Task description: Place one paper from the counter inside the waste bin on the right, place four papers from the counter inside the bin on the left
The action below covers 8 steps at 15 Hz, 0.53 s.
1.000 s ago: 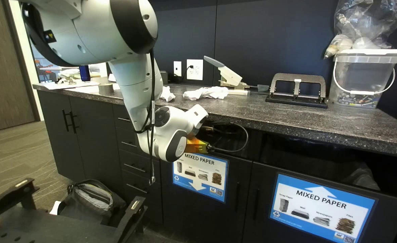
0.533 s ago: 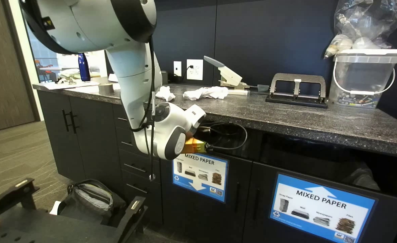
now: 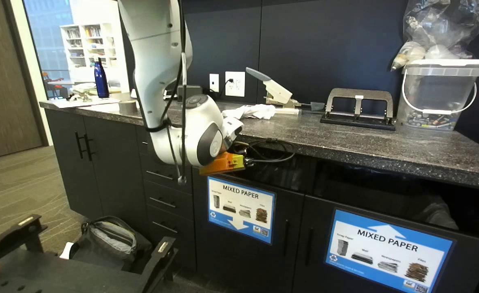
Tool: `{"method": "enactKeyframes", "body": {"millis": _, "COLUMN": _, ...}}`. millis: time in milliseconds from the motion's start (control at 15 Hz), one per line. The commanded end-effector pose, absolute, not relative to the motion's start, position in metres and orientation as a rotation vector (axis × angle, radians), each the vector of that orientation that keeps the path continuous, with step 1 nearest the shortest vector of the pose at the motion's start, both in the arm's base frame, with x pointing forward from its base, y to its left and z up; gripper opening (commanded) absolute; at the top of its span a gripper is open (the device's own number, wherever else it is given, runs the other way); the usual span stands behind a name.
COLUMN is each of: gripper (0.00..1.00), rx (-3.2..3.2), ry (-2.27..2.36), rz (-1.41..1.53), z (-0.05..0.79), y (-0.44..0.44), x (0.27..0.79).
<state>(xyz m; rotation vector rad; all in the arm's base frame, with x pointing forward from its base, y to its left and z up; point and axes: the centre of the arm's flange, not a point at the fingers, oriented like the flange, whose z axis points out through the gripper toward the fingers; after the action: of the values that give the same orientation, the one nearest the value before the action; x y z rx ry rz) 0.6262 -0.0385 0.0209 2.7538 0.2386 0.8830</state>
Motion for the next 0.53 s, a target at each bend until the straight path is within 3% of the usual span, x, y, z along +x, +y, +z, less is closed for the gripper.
{"method": "enactKeyframes", "body": {"millis": 0, "gripper": 1.0, "rx": 2.878, "ry": 0.317, "rz": 0.671, "z": 0.103, "y": -0.025, "x": 0.604}}
{"method": "enactKeyframes", "body": {"millis": 467, "gripper": 1.0, "rx": 3.001, "ry": 0.191, "rz": 0.417, "z": 0.234, "y": -0.005, "x": 0.647}}
